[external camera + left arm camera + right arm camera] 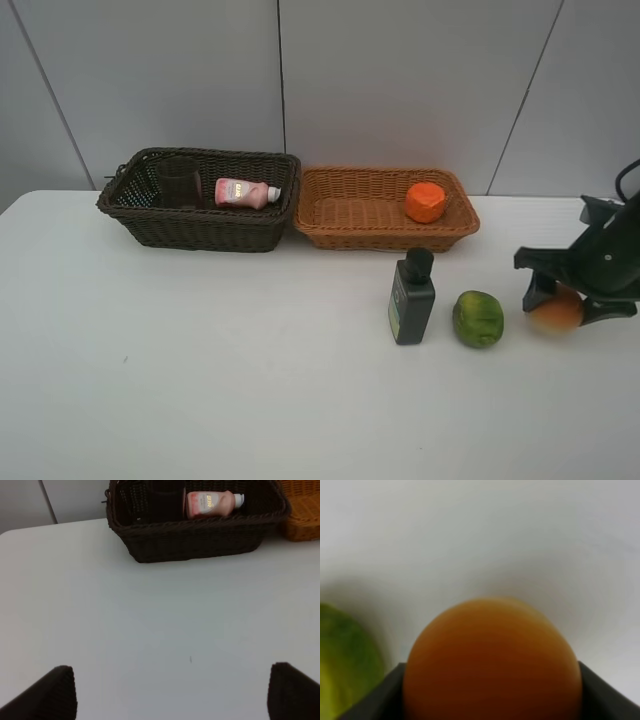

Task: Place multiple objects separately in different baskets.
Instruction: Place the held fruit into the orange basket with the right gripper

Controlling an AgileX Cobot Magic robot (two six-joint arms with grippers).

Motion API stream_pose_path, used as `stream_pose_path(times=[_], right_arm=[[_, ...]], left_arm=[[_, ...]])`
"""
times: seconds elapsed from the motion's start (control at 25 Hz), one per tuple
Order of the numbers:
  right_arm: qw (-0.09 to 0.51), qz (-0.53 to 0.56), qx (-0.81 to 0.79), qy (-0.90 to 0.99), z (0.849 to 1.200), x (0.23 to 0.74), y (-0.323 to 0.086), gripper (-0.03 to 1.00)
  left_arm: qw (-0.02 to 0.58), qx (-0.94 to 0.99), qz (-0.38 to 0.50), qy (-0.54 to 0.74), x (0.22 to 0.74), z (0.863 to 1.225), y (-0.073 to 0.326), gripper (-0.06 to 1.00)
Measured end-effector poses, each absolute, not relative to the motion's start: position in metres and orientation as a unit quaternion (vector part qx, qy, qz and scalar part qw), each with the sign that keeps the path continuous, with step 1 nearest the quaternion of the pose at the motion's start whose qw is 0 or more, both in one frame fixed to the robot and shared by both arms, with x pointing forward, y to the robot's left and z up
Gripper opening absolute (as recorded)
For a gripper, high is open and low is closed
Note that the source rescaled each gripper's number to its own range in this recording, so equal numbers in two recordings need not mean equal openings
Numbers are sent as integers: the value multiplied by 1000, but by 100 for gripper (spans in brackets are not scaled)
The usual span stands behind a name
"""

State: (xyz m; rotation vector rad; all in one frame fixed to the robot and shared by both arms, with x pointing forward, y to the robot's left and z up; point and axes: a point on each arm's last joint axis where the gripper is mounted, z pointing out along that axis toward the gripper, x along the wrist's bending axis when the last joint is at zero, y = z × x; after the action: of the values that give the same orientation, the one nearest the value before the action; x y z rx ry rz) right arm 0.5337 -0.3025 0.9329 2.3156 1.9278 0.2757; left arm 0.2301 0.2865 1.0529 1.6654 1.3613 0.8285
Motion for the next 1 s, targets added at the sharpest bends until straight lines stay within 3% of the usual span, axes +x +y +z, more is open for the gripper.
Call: stream_pose_path(times=[0.24, 0.64, 1.0], right_arm=[[78, 115, 717, 683, 960, 552, -285, 38], [161, 205, 617, 743, 1014, 592, -245, 38], [202, 266, 530, 780, 1013, 635, -189, 38]], left_arm=[[406, 660, 329, 540, 230, 1053, 287, 94], [406, 660, 329, 540, 230, 1053, 287, 94], [406, 660, 329, 540, 230, 1053, 287, 94]])
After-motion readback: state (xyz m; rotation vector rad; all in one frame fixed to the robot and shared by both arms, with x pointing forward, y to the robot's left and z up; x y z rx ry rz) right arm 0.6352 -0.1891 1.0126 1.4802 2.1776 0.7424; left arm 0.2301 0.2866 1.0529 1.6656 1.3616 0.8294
